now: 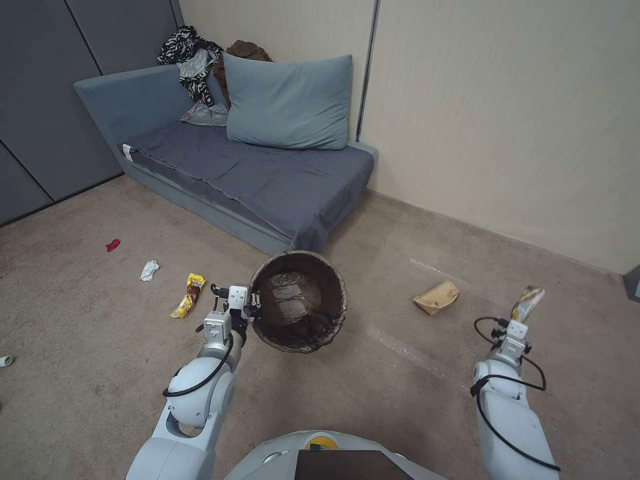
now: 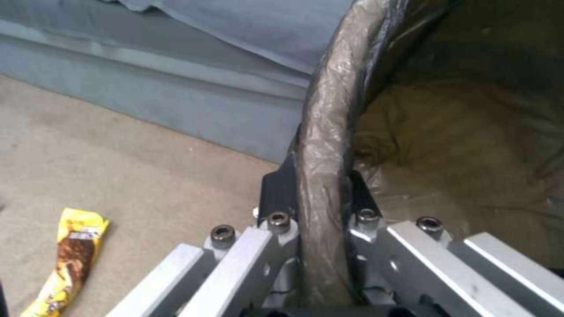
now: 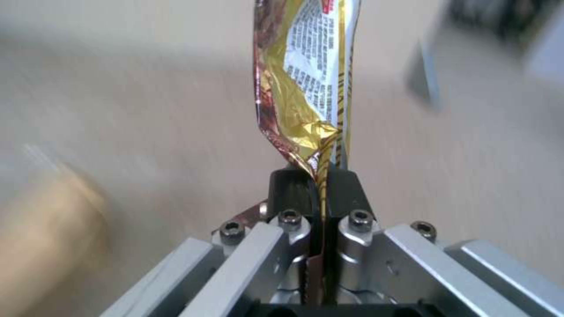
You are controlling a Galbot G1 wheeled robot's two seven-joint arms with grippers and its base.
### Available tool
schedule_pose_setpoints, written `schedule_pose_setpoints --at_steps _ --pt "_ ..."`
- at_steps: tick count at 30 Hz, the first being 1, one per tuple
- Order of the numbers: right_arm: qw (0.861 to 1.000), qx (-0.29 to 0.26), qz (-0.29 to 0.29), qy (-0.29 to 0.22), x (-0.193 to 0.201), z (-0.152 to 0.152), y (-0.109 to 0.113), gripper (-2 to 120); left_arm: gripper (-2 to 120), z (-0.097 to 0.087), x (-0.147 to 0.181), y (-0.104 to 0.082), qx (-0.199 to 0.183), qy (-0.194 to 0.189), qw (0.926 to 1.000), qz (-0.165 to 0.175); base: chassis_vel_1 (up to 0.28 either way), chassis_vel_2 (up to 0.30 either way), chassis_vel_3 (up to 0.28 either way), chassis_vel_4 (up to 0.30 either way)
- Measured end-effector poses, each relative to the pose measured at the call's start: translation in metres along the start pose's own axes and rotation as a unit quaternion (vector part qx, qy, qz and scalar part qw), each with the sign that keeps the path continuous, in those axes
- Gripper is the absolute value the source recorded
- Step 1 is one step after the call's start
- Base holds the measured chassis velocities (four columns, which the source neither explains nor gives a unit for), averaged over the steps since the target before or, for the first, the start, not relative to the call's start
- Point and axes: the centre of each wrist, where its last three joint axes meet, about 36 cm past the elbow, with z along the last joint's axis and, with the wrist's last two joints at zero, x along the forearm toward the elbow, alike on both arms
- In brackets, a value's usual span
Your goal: Pick up the trash bin, then pick up the garbage from the floor and place it into the trash bin.
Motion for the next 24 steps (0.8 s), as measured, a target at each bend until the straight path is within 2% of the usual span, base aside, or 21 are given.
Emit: schedule_pose_setpoints --at_steps 3,4,6,7,8,10,11,12,13,14,15,16,18,19,20,23,24 --pt "0.989 -0.019 -0.085 -0.116 0.031 -0.036 0.004 0 3 0.001 0.0 -0.003 0.011 0.007 0.9999 0.008 0.0 0.0 0.0 0.0" --pt "0.989 -0.019 -0.085 -0.116 0.031 -0.036 0.004 0 3 0.001 0.0 -0.003 0.011 0.007 0.9999 0.008 0.0 0.0 0.0 0.0" --pt "0.973 -0.022 -0.143 -0.179 0.048 -0.053 0.006 0 3 0.0 0.0 -0.004 0.016 0.01 0.9998 0.011 0.0 0.0 0.0 0.0" --pt "0.973 -0.022 -0.143 -0.179 0.048 -0.053 0.006 0 3 0.0 0.0 -0.004 0.016 0.01 0.9998 0.011 0.0 0.0 0.0 0.0" --pt "0.951 -0.027 -0.198 -0.234 0.065 -0.073 0.008 0 3 0.0 0.001 -0.005 0.018 0.011 0.9997 0.014 0.0 0.0 0.0 0.0" --pt "0.913 -0.037 -0.281 -0.295 0.091 -0.1 0.013 0 3 -0.001 0.002 -0.005 0.022 0.012 0.9996 0.016 0.0 0.0 0.0 0.0" --pt "0.913 -0.037 -0.281 -0.295 0.091 -0.1 0.013 0 3 -0.001 0.002 -0.005 0.022 0.012 0.9996 0.016 0.0 0.0 0.0 0.0" --pt "0.897 -0.042 -0.31 -0.313 0.1 -0.108 0.015 0 3 -0.001 0.002 -0.006 0.023 0.012 0.9995 0.017 0.0 0.0 0.0 0.0" --pt "0.875 -0.05 -0.347 -0.334 0.111 -0.117 0.019 0 3 -0.001 0.002 -0.007 0.025 0.013 0.9994 0.019 0.0 0.0 0.0 0.0" --pt "0.864 -0.054 -0.364 -0.344 0.117 -0.121 0.021 0 3 -0.001 0.002 -0.008 0.025 0.014 0.9994 0.02 0.0 0.0 0.0 0.0" --pt "0.836 -0.067 -0.406 -0.362 0.131 -0.131 0.029 0 3 -0.001 0.002 -0.01 0.027 0.015 0.9992 0.024 0.0 0.0 0.0 0.0" --pt "0.836 -0.067 -0.406 -0.362 0.131 -0.131 0.029 0 3 -0.001 0.002 -0.01 0.027 0.015 0.9992 0.024 0.0 0.0 0.0 0.0" --pt "0.809 -0.079 -0.446 -0.375 0.145 -0.142 0.038 0 3 -0.001 0.002 -0.012 0.028 0.016 0.9991 0.028 0.0 0.0 0.0 0.0" --pt "0.788 -0.09 -0.475 -0.382 0.159 -0.152 0.048 0 3 -0.001 0.002 -0.013 0.029 0.017 0.999 0.031 0.0 0.0 0.0 0.0" --pt "0.788 -0.09 -0.475 -0.382 0.159 -0.152 0.048 0 3 -0.001 0.002 -0.013 0.029 0.017 0.999 0.031 0.0 0.0 0.0 0.0" --pt "0.756 -0.102 -0.522 -0.382 0.186 -0.169 0.067 0 3 -0.002 0.002 -0.016 0.028 0.017 0.9988 0.036 0.0 0.0 0.0 0.0" --pt "0.756 -0.102 -0.522 -0.382 0.186 -0.169 0.067 0 3 -0.002 0.002 -0.016 0.028 0.017 0.9988 0.036 0.0 0.0 0.0 0.0"
